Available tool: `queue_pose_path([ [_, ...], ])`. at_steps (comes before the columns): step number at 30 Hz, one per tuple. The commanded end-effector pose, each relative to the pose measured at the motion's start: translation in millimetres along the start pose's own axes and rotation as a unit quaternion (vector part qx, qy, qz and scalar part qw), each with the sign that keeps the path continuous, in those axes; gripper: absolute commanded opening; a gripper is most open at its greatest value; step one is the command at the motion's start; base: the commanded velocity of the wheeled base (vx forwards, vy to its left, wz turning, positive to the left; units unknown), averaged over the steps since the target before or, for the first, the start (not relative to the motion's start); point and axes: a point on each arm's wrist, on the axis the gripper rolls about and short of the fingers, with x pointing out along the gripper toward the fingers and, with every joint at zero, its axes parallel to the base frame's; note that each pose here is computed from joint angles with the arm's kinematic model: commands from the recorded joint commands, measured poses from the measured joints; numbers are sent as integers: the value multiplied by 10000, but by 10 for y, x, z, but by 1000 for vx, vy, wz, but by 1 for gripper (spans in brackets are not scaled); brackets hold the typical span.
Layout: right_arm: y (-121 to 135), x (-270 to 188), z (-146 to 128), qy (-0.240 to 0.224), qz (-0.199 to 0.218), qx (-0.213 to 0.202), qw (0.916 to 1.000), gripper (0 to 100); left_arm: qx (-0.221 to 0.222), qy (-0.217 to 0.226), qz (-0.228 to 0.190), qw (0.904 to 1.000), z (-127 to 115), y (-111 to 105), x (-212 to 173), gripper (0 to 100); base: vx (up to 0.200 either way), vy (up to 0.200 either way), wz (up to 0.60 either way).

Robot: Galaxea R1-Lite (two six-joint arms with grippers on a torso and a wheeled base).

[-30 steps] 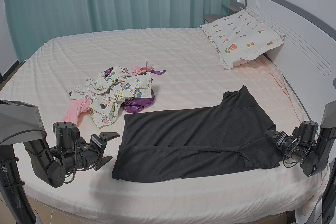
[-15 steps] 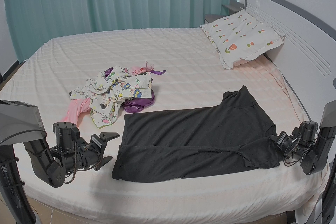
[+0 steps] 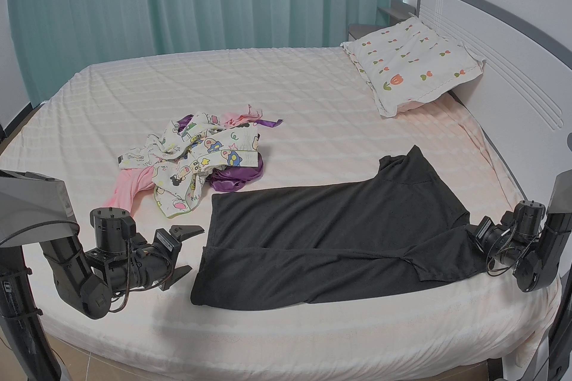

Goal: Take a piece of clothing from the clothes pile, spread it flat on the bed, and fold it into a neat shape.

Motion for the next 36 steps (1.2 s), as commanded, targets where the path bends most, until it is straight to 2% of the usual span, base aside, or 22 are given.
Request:
queue_pose_path([
  [1, -53, 10, 32, 18, 31, 62, 10000, 0, -3, 1, 4, 10000, -1, 2, 2, 100, 0, 0, 0],
  [12, -131, 103, 59, -30, 19, 135, 9999, 0, -3, 1, 4, 10000, -1, 2, 2, 100, 0, 0, 0],
  [13, -138, 104, 59, -29, 10, 140, 9999, 100, -3, 1, 4, 10000, -1, 2, 2, 100, 0, 0, 0],
  [27, -106, -3, 202, -322, 20, 273, 9991, 100, 99, -72, 74, 9999, -4, 22, 25, 100, 0, 0, 0],
  [34, -89, -27, 171, -271, 8, 318, 9991, 100, 98, -60, 87, 9999, -11, 25, 24, 100, 0, 0, 0],
  [36, -83, -36, 166, -266, 13, 315, 9991, 100, 105, -47, 84, 9999, -19, 22, 27, 100, 0, -200, 0],
])
